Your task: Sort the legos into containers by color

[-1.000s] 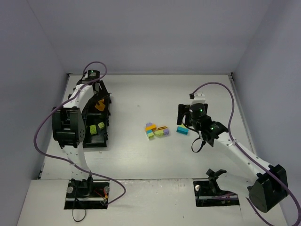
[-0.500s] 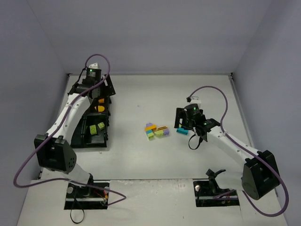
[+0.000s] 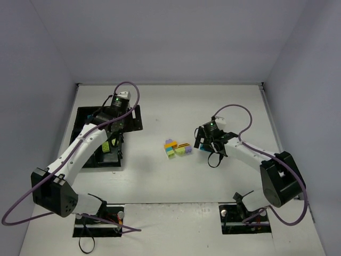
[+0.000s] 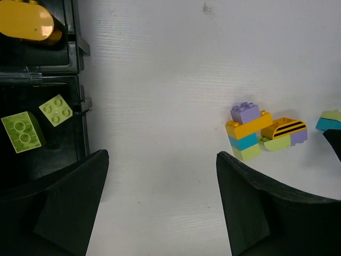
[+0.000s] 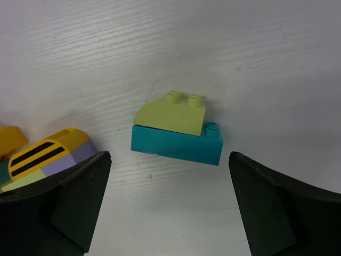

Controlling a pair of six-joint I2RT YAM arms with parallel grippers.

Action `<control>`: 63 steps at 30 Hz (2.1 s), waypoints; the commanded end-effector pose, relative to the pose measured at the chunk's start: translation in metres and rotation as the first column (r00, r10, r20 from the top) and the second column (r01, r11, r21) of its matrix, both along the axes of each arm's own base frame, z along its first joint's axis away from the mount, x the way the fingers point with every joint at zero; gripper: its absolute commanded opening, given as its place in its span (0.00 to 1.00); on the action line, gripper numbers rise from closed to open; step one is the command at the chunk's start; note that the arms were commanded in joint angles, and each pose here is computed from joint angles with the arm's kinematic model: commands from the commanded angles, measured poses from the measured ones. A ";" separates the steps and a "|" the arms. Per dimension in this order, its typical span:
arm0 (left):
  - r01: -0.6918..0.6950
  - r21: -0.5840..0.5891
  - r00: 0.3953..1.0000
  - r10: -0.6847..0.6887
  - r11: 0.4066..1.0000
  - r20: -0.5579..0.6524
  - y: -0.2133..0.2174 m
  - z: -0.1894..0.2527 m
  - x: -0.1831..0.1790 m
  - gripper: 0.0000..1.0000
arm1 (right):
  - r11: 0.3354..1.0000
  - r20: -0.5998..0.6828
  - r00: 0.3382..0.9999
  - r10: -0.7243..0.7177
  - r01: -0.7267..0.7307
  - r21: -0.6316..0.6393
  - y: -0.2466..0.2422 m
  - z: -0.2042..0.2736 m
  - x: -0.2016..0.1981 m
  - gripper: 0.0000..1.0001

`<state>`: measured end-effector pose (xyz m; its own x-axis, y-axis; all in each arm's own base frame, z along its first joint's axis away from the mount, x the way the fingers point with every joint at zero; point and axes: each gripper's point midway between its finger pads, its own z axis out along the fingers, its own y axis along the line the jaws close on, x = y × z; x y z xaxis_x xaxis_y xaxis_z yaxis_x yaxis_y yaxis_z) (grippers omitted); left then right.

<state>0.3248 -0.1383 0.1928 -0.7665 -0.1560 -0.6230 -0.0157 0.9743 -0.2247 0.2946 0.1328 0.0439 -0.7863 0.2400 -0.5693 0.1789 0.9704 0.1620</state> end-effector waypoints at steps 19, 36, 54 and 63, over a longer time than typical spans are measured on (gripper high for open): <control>0.047 -0.057 0.996 -0.043 0.997 0.075 -0.013 0.029 0.002 0.75 | 0.981 -0.019 0.984 -0.179 0.177 -0.082 -0.007 -0.021 0.024 0.42; 0.443 -0.426 0.896 -0.378 0.789 0.233 -0.128 0.099 -0.026 0.75 | 0.768 0.525 0.604 0.600 -0.620 -0.164 0.095 0.159 -0.002 0.00; 0.516 -0.566 0.843 -0.497 0.643 0.203 -0.202 0.112 -0.064 0.75 | 0.591 0.664 0.328 0.672 -0.778 -0.214 0.116 0.230 -0.046 0.00; 0.499 -0.586 0.852 -0.485 0.638 0.196 -0.214 0.110 -0.062 0.51 | 0.586 0.663 0.324 0.675 -0.782 -0.214 0.115 0.230 -0.049 0.00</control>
<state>0.2539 -0.3434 0.2595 -0.8819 -0.0388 -0.4699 0.3681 0.5661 -0.7376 0.2453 0.2407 0.2310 -0.2442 -0.1980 -0.9493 -0.7636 0.6427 0.0624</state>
